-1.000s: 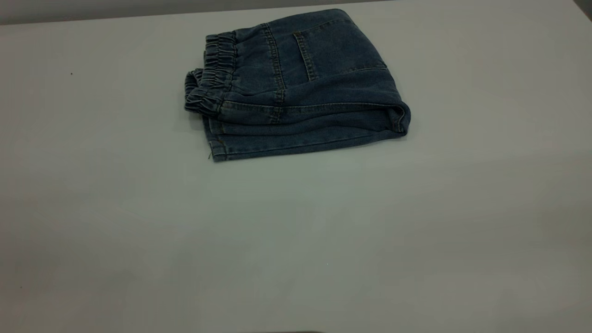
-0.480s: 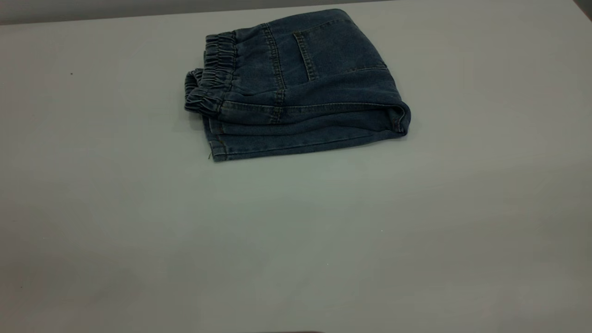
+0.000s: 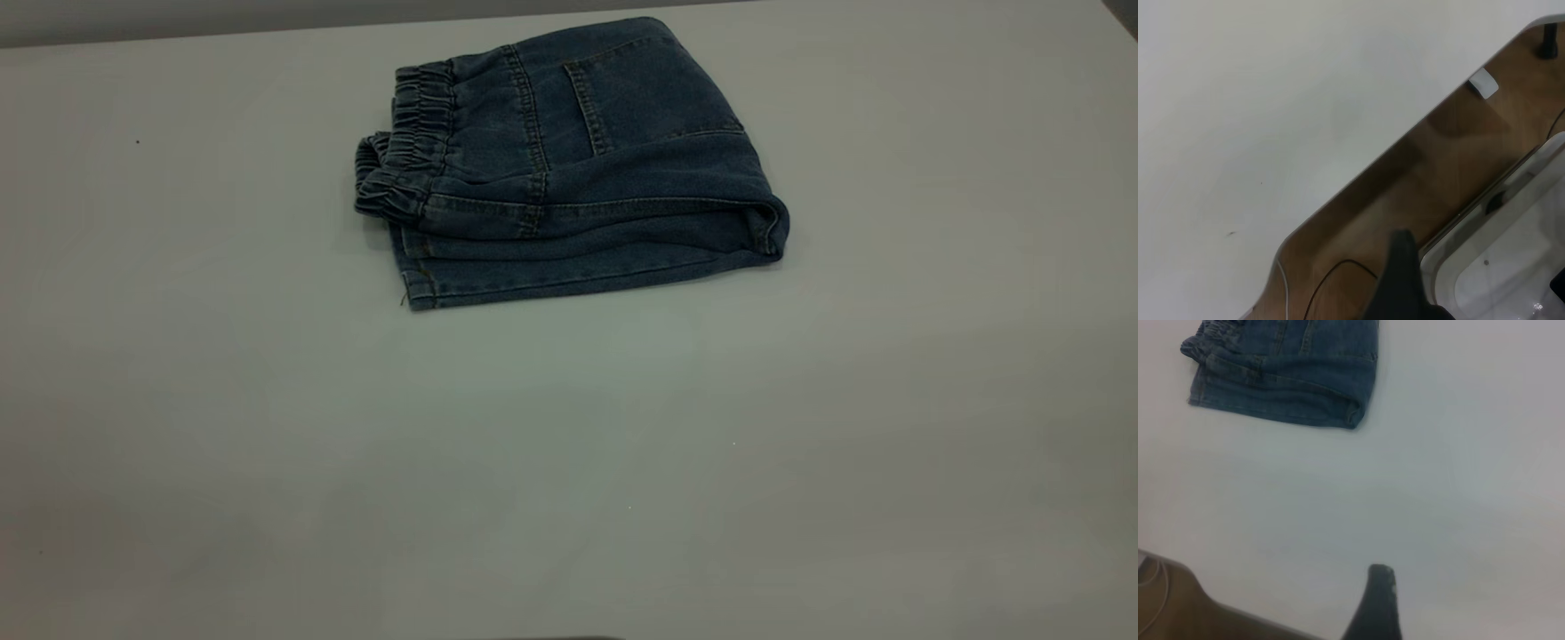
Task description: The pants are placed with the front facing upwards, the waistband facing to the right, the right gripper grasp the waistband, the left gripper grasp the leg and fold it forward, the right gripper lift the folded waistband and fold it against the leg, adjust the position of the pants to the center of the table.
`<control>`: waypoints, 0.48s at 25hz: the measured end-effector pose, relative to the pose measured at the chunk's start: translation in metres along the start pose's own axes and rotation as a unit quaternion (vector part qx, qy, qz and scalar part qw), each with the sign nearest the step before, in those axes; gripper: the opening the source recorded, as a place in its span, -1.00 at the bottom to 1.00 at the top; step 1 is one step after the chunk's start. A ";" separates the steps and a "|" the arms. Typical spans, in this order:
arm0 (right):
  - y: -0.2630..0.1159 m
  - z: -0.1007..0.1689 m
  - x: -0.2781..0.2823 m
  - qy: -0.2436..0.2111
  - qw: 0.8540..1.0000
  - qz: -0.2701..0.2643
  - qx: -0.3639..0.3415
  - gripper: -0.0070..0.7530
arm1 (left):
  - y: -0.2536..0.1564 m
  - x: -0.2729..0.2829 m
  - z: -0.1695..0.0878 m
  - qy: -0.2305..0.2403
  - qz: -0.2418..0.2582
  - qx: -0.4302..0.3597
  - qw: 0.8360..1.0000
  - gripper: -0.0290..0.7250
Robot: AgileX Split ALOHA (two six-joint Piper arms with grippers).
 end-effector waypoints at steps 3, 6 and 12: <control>0.000 0.000 0.000 0.000 1.000 0.000 0.000 0.56 | 0.000 0.002 0.002 0.009 -0.006 0.008 1.000 0.54; 0.000 0.000 0.000 -0.002 1.000 -0.001 -0.002 0.56 | -0.003 0.009 0.014 0.059 -0.020 0.051 0.997 0.54; 0.003 -0.008 -0.001 -0.043 0.999 -0.013 -0.028 0.56 | -0.014 0.036 0.033 0.194 -0.067 0.140 0.969 0.54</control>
Point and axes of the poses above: a point on each arm's last joint axis where the gripper is mounted, x pointing back along that axis away from the gripper, z along the wrist's bending axis when the last joint is at zero, y = z × x, the point moved 10 cm from there along -x, pointing out along that axis toward the gripper, and after that the axes turned 14 degrees about -x, right-handed, at the moved point
